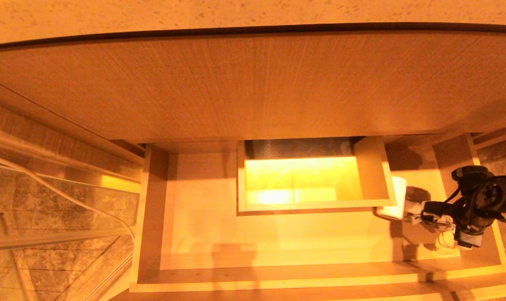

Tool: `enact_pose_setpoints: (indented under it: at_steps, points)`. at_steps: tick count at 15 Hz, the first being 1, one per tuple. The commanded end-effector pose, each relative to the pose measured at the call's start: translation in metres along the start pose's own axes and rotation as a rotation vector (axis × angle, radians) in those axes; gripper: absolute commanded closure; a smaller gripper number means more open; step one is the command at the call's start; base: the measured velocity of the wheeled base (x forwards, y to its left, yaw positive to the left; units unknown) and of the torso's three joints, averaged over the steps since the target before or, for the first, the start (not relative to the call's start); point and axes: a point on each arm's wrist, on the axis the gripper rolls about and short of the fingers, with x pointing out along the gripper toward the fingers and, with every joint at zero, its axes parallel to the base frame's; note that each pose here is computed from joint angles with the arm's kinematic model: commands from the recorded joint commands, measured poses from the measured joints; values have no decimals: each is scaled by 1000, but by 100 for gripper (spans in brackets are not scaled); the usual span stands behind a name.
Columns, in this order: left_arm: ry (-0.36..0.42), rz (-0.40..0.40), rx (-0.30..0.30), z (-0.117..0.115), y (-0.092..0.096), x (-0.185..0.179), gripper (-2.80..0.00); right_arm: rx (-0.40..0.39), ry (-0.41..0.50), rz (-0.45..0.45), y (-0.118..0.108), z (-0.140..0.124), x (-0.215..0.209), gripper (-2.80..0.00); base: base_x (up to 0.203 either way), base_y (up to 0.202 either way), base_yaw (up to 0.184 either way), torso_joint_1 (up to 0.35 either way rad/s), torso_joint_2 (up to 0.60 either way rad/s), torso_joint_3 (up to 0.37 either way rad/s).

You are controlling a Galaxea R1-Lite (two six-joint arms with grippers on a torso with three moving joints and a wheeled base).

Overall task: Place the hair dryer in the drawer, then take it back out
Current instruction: Take the hairdryer out

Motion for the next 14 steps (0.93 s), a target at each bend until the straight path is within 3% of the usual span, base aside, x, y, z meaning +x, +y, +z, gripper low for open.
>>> enact_pose_setpoints:
  at_steps: [1,14]
  points:
    - [0,0,0,0,0,0,0,-15,6,17,4,2,8,-280,0,0,0,0,0,0]
    - [0,0,0,0,0,0,0,14,8,25,3,12,30,-280,0,0,0,0,0,0]
